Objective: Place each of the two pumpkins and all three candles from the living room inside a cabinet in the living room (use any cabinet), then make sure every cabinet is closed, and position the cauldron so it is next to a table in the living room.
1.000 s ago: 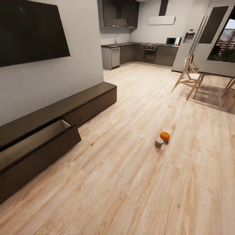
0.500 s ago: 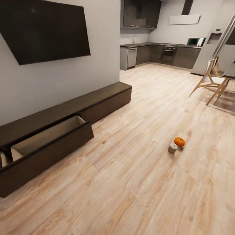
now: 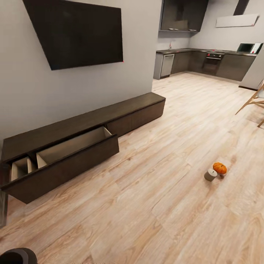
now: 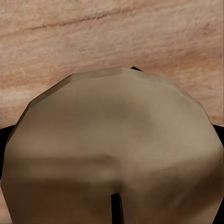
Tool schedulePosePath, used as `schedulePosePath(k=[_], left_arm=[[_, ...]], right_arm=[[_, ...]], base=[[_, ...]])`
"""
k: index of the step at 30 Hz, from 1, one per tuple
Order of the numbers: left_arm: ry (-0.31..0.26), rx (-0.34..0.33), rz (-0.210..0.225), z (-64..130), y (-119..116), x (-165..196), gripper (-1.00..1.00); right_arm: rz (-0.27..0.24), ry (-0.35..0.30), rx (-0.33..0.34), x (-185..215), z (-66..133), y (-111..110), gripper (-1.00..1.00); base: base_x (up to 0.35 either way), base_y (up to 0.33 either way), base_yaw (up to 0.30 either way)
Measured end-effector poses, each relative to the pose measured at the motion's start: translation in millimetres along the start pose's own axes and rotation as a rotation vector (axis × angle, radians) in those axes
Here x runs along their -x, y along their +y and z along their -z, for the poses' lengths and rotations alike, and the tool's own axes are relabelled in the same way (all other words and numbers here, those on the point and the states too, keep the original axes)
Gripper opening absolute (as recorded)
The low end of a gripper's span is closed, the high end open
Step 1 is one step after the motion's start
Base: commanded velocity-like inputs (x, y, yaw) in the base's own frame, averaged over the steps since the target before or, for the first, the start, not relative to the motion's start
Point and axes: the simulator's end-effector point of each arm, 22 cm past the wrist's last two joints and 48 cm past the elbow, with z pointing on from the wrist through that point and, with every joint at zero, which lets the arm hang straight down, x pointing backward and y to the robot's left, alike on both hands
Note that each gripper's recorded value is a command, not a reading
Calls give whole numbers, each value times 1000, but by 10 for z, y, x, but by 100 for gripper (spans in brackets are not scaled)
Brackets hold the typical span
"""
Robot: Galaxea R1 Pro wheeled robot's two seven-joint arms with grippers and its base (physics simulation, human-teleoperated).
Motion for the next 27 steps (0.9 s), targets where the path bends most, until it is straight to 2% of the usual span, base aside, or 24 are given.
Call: schedulePosePath(k=[2, 5, 8, 27], left_arm=[[-26, -1, 2, 2, -6, 62, -100], [-99, -2, 13, 13, -10, 227, -100], [-117, -3, 23, 17, -9, 264, -100], [-121, -14, 25, 24, -74, 261, -100]], right_arm=[[0, 0, 0, 0, 0, 0, -100], [0, 1, 0, -9, 0, 0, -100], [0, 1, 0, -6, 0, 0, -100], [3, 0, 0, -5, 0, 0, -100]], base=[[0, 0, 290], [0, 0, 290], [0, 0, 290], [0, 0, 290]])
